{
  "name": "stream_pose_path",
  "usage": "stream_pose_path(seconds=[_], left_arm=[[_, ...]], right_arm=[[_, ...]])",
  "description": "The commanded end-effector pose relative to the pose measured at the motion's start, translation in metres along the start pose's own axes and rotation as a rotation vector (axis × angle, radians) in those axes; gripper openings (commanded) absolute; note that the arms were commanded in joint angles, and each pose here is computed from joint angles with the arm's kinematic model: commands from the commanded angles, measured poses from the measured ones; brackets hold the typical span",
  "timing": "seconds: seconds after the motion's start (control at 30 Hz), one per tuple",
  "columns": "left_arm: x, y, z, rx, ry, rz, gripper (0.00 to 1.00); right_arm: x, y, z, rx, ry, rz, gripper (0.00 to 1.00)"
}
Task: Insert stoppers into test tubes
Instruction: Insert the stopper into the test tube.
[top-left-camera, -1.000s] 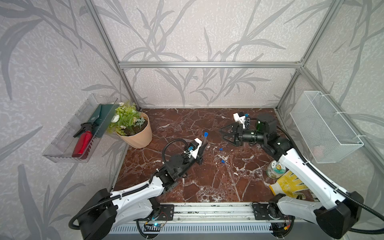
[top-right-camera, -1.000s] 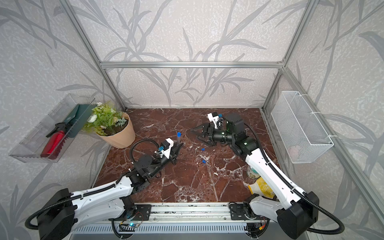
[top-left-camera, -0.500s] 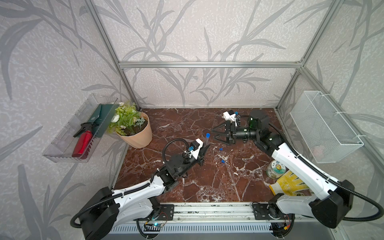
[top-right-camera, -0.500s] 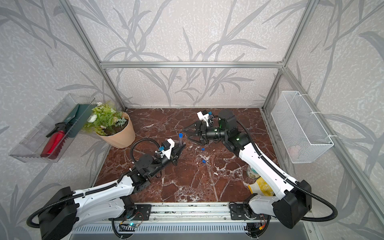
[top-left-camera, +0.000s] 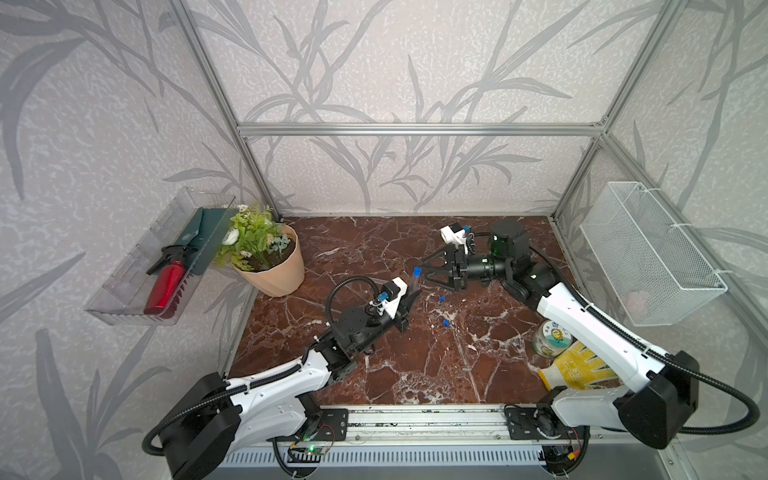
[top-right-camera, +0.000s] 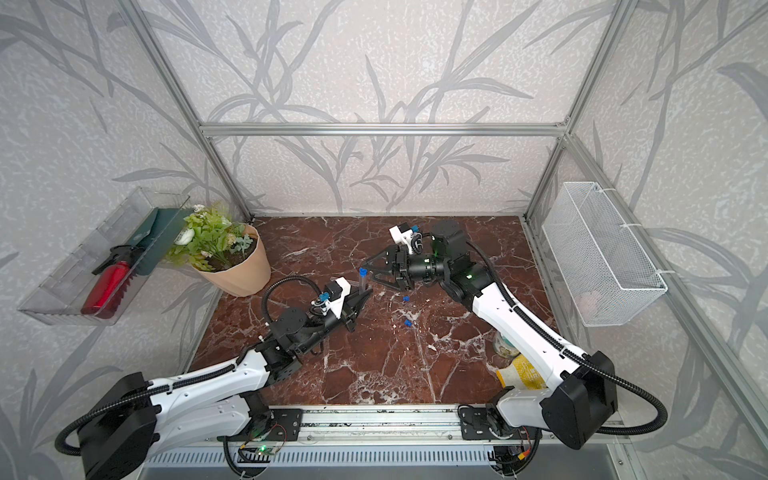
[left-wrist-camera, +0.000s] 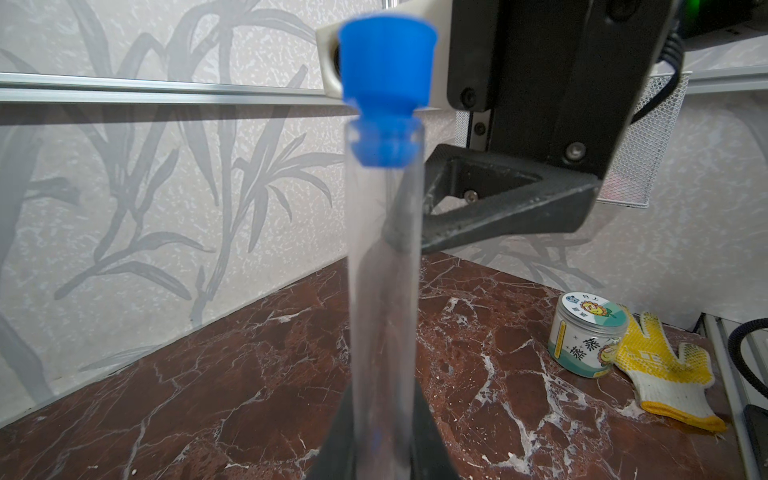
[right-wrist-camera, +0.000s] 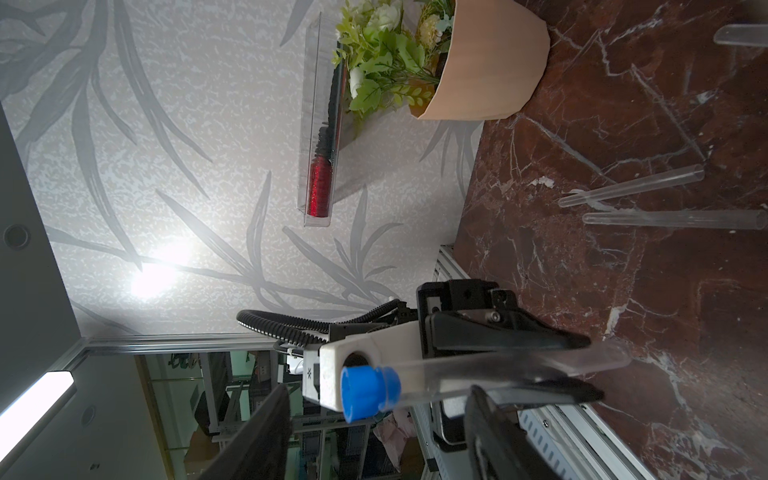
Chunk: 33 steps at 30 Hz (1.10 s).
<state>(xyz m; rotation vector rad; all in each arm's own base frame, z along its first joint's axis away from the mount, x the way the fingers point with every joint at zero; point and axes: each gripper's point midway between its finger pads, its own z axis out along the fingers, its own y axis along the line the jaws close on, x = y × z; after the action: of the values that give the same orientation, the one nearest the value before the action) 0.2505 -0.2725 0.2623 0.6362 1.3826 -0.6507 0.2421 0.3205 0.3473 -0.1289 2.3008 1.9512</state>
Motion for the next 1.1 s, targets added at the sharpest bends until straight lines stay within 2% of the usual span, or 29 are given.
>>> stream_pose_path(seconds=[0.0, 0.5, 1.07], left_arm=[[-0.027, -0.003, 0.003, 0.026, -0.085, -0.009, 0.0], [-0.031, -0.003, 0.002, 0.032, -0.102, -0.018, 0.0], [-0.045, -0.007, 0.003, 0.058, -0.134, 0.004, 0.0]], right_arm=[[0.003, 0.012, 0.002, -0.032, 0.019, -0.031, 0.6], [0.006, 0.007, 0.004, -0.029, 0.026, -0.026, 0.52], [0.007, -0.007, 0.007, 0.013, 0.033, 0.012, 0.47]])
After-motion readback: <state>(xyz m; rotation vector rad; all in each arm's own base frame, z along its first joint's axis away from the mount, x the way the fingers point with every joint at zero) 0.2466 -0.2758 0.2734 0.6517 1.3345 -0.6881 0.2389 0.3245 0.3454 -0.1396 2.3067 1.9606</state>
